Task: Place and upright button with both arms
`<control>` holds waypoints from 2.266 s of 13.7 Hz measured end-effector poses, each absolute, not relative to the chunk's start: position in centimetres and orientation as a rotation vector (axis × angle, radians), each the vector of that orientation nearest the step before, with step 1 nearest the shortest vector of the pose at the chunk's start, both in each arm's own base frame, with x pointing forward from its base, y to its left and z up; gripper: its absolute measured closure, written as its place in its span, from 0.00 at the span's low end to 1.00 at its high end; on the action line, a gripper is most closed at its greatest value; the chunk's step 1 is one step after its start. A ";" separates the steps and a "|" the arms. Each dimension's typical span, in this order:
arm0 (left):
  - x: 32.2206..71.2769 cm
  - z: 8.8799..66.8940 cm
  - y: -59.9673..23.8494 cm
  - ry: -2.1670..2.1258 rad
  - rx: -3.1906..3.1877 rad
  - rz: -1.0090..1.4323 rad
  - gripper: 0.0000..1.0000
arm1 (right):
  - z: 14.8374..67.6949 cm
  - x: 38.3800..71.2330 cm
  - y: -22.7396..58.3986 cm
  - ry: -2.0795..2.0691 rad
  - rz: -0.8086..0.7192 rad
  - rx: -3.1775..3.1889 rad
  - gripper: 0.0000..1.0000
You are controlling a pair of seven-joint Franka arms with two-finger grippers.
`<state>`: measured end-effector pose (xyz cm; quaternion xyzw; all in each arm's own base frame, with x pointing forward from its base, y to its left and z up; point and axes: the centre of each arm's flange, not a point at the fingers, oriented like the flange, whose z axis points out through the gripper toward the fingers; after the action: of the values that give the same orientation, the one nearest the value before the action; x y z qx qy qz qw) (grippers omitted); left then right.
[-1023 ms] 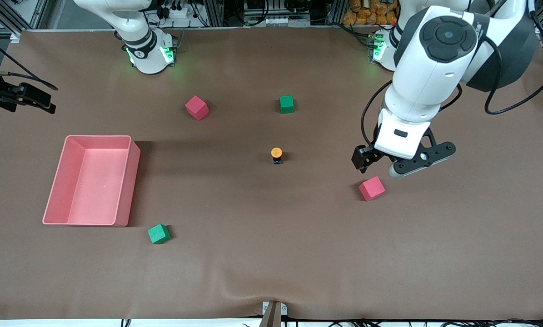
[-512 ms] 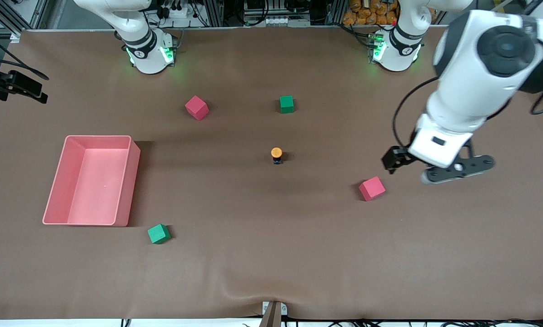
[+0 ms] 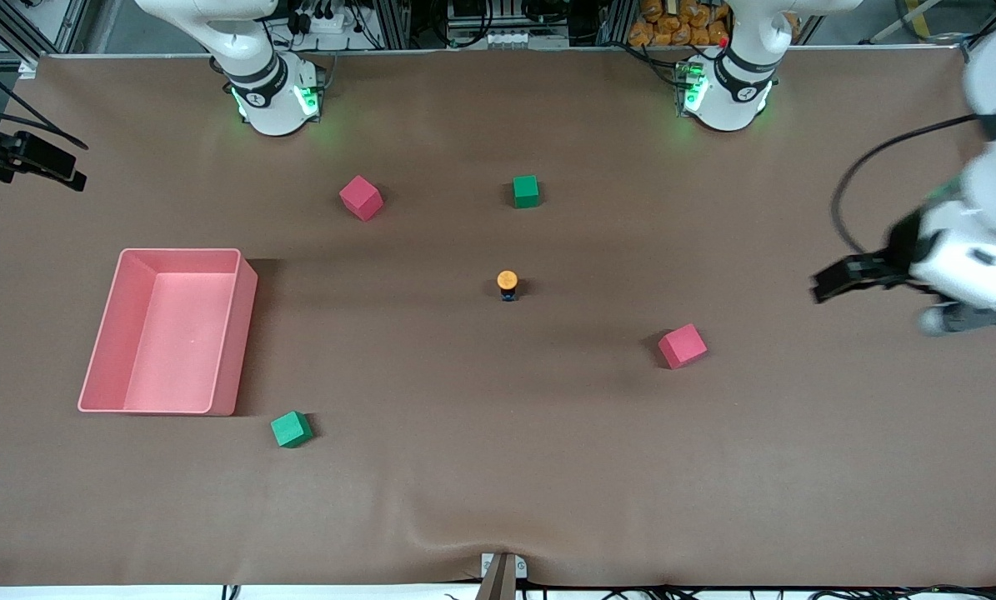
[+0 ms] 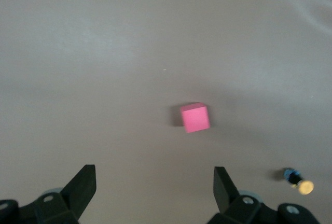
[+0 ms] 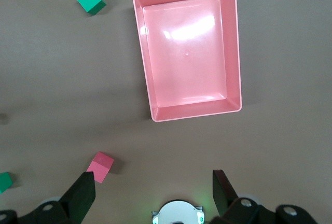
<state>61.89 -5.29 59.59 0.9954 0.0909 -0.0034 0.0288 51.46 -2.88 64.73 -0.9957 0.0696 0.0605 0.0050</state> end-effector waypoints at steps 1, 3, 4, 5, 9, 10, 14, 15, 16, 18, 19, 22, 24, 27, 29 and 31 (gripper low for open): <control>61.5 60.1 -3.5 0.269 3.067 -0.025 0.00 | 64.7 51.5 -2.9 0.219 0.189 -3.118 0.00; 60.2 61.5 -1.8 0.272 3.062 -0.056 0.00 | 64.7 51.5 -2.9 0.221 0.189 -3.118 0.00; 59.2 62.4 -1.8 0.267 3.063 -0.079 0.00 | 64.7 51.5 -2.9 0.221 0.190 -3.118 0.00; 58.1 63.5 -2.2 0.254 3.065 -0.099 0.00 | 64.7 51.5 -2.9 0.222 0.190 -3.118 0.00; 52.8 67.2 -3.0 0.222 3.070 -0.127 0.00 | 64.7 51.5 -2.9 0.222 0.190 -3.118 0.00; 51.6 67.3 -3.1 0.217 3.070 -0.137 0.00 | 64.7 51.5 -2.9 0.222 0.190 -3.118 0.00; 50.6 66.7 -2.3 0.205 3.078 -0.130 0.00 | 64.7 51.4 -2.9 0.223 0.198 -3.117 0.00; 51.0 66.5 -1.5 0.175 3.086 -0.122 0.00 | 64.6 51.3 -3.0 0.226 0.207 -3.117 0.00; 51.3 66.4 -0.6 0.148 3.092 -0.116 0.00 | 64.6 51.3 -3.2 0.231 0.211 -3.116 0.00; 51.9 66.2 0.6 0.134 3.092 -0.115 0.00 | 64.6 51.3 -3.4 0.238 0.213 -3.115 0.00; 52.1 66.0 0.8 0.136 3.093 -0.120 0.00 | 64.6 51.3 -3.4 0.238 0.213 -3.115 0.00; 52.4 65.6 0.7 0.138 3.096 -0.131 0.00 | 64.5 51.3 -3.4 0.238 0.217 -3.114 0.00; 52.5 65.5 0.6 0.133 3.104 -0.129 0.00 | 64.5 51.3 -3.4 0.238 0.219 -3.114 0.00; 52.9 65.4 -0.6 0.099 3.124 -0.107 0.00 | 64.4 51.3 -3.4 0.238 0.220 -3.114 0.00; 53.4 65.1 -2.0 0.063 3.127 -0.091 0.00 | 64.4 51.3 -3.4 0.238 0.220 -3.114 0.00; 53.8 64.8 -2.4 0.058 3.128 -0.076 0.00 | 64.4 51.3 -3.4 0.236 0.221 -3.115 0.00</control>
<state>53.83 -2.41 64.77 0.9995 0.0186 -0.0244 0.0060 51.27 -3.37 64.41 -0.9946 0.0755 0.0706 0.0052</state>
